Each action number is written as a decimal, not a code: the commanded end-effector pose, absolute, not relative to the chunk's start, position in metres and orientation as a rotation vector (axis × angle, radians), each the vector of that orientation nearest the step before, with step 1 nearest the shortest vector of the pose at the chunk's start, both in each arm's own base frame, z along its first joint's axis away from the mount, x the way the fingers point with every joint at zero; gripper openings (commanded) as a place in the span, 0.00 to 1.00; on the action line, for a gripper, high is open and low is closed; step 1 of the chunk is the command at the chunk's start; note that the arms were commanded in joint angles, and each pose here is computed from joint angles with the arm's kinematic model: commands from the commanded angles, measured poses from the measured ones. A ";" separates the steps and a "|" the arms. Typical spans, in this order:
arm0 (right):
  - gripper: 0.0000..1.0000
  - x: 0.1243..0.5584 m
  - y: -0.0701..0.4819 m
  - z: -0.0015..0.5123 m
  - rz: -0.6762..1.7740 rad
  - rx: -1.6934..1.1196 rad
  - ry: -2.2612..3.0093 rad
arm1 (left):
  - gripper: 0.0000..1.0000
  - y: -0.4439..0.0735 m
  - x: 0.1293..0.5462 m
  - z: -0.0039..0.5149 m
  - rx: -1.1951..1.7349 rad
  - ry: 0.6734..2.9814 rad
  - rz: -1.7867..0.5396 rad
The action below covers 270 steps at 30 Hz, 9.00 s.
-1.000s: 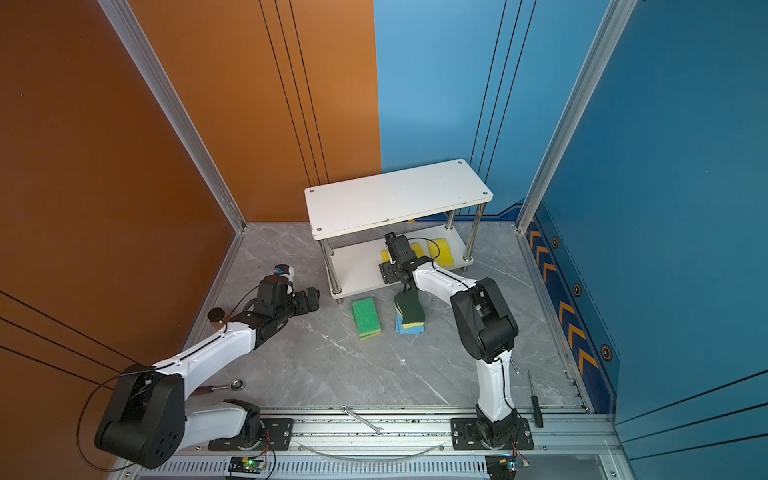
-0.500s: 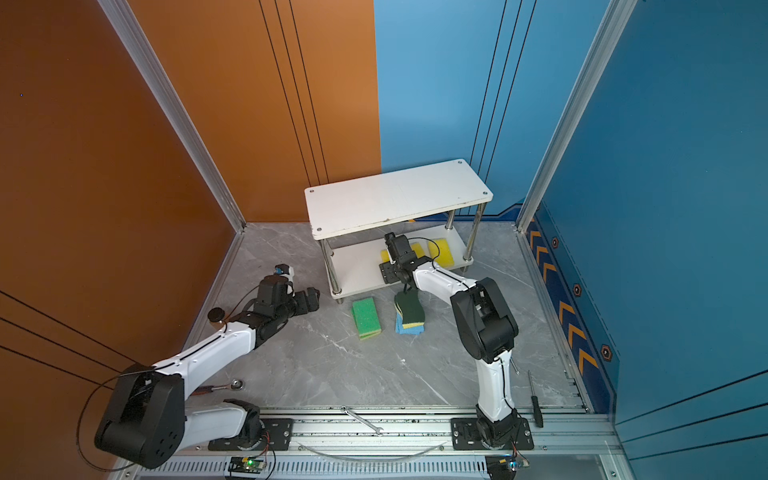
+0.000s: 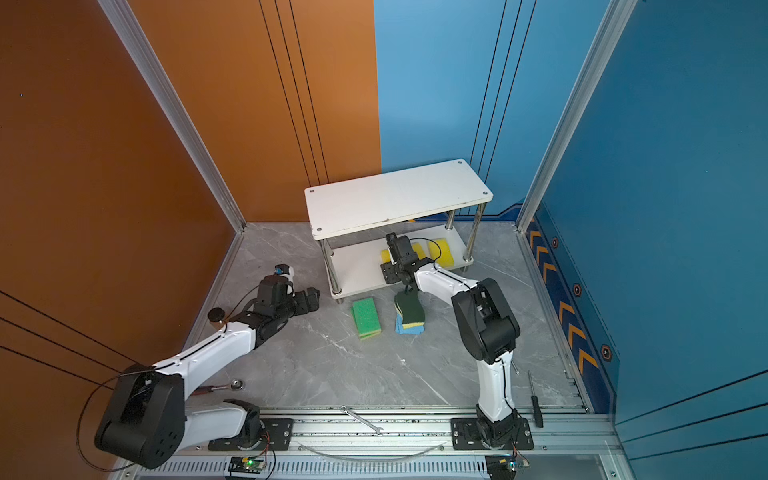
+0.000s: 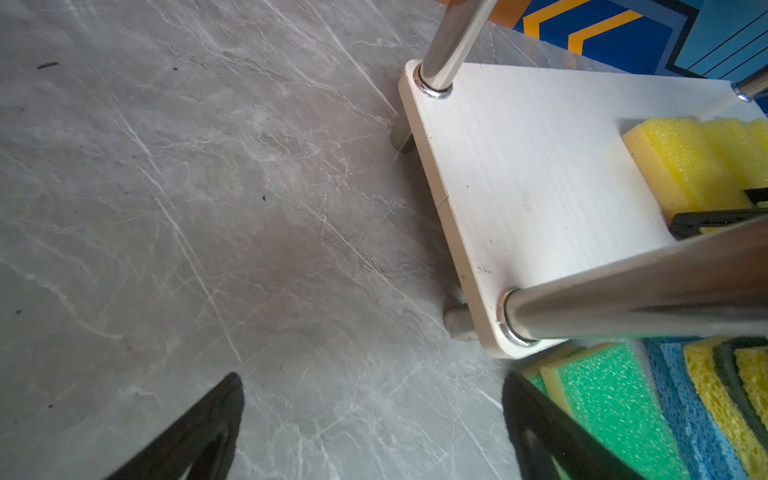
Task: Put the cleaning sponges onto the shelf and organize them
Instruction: 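Lower the yellow sponge onto the lower tier next to the placed sponges, then set the sponge down and open the right gripper above it, then withdraw the right gripper and move it over the green sponge on the table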
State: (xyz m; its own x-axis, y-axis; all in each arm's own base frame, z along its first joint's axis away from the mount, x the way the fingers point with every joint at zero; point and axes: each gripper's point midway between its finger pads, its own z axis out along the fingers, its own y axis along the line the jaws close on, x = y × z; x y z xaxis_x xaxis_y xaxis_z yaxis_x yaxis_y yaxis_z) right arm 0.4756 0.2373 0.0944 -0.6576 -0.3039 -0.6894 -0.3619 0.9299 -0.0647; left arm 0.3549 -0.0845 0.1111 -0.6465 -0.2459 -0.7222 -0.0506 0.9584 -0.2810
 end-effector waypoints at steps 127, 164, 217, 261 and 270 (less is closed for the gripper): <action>0.79 0.494 0.212 0.102 -0.016 -0.198 2.230 | 0.97 -0.077 0.349 0.100 -0.234 2.295 -0.260; 0.83 0.486 0.200 0.115 -0.074 -0.200 2.205 | 0.98 -0.077 0.349 0.100 -0.234 2.295 -0.267; 0.75 0.475 0.197 0.114 -0.154 -0.177 2.215 | 0.98 -0.078 0.350 0.094 -0.235 2.309 -0.269; 0.99 0.320 0.282 0.154 0.357 -0.494 2.347 | 0.97 -0.084 0.348 0.100 -0.217 2.297 -0.299; 0.99 0.286 0.312 0.119 0.392 -0.549 2.445 | 0.98 -0.083 0.347 0.099 -0.242 2.283 -0.309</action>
